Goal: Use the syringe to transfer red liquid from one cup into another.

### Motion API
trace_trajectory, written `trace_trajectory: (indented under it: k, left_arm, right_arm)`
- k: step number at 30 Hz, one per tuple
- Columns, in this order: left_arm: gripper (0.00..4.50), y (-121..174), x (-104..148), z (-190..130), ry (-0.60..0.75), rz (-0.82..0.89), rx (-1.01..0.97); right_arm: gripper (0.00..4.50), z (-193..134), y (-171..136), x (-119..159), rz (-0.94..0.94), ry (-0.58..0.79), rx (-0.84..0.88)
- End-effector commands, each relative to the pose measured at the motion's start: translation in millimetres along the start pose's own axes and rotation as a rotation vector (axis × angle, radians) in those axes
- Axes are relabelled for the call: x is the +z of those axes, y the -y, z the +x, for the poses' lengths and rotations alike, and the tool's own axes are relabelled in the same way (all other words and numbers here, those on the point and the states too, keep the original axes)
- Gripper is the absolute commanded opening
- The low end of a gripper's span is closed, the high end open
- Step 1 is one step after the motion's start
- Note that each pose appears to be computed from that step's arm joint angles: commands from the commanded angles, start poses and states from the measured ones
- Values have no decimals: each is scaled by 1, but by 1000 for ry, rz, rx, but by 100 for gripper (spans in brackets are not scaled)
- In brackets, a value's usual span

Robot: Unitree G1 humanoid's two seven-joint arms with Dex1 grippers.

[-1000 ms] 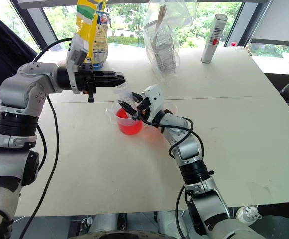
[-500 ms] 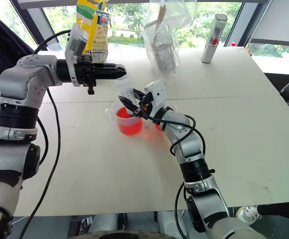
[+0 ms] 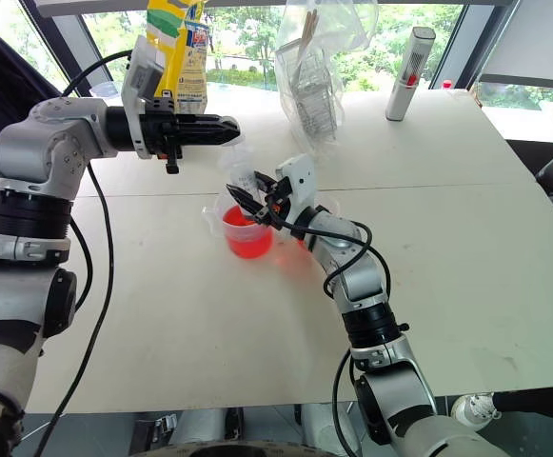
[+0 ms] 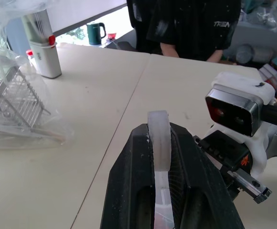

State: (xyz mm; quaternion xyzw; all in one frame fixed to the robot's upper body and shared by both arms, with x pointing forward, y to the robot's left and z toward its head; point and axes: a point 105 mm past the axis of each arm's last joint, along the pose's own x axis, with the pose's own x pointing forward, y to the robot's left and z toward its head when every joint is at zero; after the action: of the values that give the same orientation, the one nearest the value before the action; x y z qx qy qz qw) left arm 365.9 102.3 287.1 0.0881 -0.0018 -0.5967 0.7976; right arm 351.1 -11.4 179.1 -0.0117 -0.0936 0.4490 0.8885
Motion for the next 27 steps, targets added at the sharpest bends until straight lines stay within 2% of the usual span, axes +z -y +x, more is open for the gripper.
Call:
trace_trajectory:
  k: [1, 15, 22, 24, 25, 27]
  left_arm:
    - [4, -7, 60, -22, 124, 195, 103]
    - [4, -6, 59, -21, 132, 197, 96]
    - [4, 0, 42, -18, 95, 155, 61]
    - [91, 1, 36, -18, 91, 131, 58]
    - [117, 1, 35, -18, 91, 123, 58]
    - [213, 1, 32, -18, 88, 118, 59]
  right_arm:
    - [139, 3, -23, -18, 34, -58, 93]
    - [139, 4, -22, -14, 18, -55, 98]
    - [139, 5, -17, 8, -83, -8, 89]
    - [139, 5, -14, 16, -107, 9, 82]
    - [139, 5, -13, 18, -114, 13, 81]
    - [139, 6, -10, 25, -132, 36, 65]
